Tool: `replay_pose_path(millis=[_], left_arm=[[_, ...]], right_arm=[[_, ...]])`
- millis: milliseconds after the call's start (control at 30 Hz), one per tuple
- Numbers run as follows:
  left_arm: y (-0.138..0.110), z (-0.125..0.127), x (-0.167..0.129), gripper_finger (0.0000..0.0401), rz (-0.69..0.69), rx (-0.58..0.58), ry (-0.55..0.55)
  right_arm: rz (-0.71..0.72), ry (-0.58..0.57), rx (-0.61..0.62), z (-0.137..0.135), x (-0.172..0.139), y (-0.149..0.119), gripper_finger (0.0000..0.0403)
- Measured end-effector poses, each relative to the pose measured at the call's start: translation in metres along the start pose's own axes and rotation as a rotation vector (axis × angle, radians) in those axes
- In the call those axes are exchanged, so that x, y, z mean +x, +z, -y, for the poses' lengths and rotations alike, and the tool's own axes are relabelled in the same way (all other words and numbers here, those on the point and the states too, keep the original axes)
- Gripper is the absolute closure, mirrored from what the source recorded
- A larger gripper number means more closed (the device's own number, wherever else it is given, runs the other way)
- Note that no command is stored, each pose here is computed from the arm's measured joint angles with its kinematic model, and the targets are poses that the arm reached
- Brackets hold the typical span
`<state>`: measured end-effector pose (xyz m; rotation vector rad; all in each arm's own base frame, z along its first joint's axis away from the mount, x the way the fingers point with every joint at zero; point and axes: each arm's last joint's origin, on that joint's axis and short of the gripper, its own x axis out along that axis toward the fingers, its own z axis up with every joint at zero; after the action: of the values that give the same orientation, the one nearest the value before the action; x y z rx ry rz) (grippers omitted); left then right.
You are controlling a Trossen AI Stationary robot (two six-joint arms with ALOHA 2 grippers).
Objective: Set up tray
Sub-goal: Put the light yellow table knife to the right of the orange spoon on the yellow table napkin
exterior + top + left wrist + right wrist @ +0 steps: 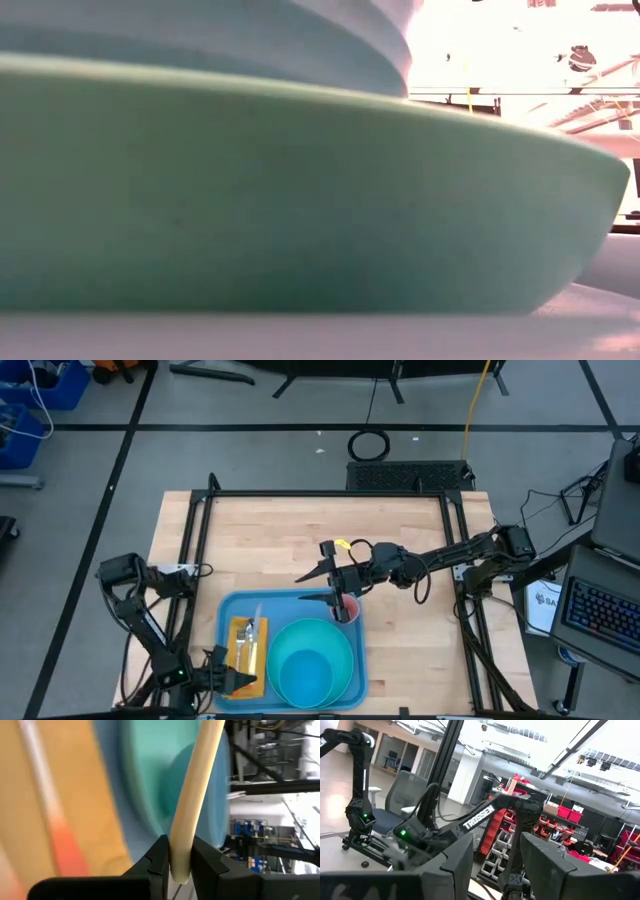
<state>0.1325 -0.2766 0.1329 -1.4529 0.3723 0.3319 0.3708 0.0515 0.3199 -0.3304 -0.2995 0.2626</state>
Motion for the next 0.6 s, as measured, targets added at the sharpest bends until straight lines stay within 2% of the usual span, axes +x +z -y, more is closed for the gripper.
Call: replay_pose_path(millis=[200, 600], left_arm=[[-0.013, -0.016, 0.013, 0.0347, 0.004, -0.070, 0.044], [-0.015, -0.015, 0.020, 0.0347, 0.010, -0.099, 0.097]], right_arm=[[0.000, 0.001, 0.001, 0.000, 0.000, 0.000, 0.0248], [-0.009, 0.012, 0.005, -0.003, 0.001, 0.000, 0.0248]])
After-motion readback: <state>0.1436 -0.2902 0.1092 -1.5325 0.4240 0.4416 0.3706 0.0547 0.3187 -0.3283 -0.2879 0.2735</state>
